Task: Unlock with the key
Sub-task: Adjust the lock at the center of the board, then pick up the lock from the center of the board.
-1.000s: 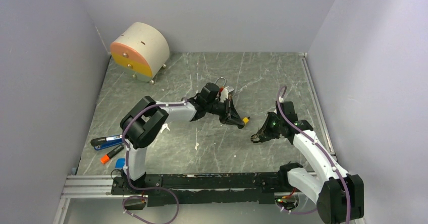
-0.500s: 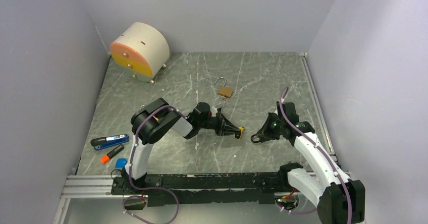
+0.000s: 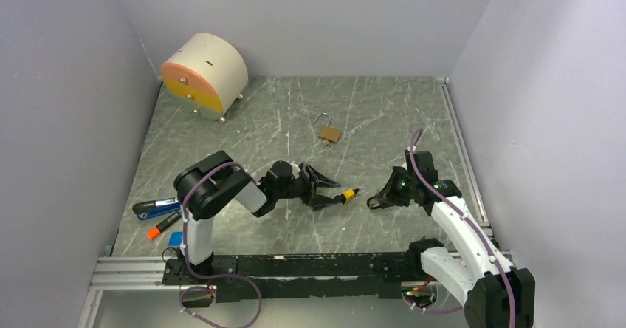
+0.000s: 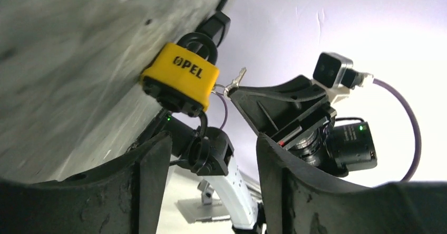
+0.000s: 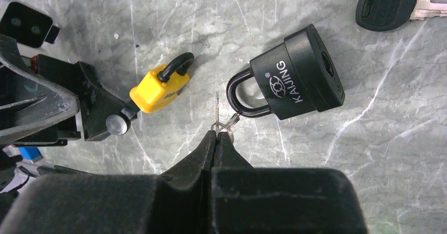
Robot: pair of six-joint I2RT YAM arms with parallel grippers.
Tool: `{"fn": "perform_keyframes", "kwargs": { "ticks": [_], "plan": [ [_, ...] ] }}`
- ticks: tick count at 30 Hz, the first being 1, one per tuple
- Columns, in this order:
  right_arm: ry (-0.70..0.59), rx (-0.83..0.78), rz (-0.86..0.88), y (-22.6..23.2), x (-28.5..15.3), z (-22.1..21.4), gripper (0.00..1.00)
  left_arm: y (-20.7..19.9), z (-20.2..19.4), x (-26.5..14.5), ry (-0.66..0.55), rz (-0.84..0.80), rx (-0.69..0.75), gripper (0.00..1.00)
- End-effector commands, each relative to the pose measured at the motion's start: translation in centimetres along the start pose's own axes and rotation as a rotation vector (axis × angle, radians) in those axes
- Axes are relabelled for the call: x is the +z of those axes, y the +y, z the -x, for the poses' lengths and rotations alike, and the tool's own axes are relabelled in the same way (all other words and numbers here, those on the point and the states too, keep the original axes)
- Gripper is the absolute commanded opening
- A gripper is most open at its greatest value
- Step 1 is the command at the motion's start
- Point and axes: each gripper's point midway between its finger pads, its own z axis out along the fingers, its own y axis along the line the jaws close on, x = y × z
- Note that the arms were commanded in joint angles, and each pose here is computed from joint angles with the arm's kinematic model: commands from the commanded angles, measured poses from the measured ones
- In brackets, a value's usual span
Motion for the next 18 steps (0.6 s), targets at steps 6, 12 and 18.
{"fn": "perform_keyframes", "kwargs": {
  "ticks": [6,12,18],
  "plan": [
    [-0.013,-0.017,0.043,0.6,-0.4,0.0,0.0,2.2,2.7,-3.6,-0.279,0.114,-0.015,0.68],
    [-0.016,-0.018,0.05,0.6,-0.3,-0.1,0.0,-1.8,0.4,-3.0,-0.275,0.295,0.487,0.69],
    [-0.037,-0.001,0.057,0.6,-0.5,0.0,0.0,-4.1,0.3,-3.8,-0.347,0.688,1.074,0.77]
  ]
}}
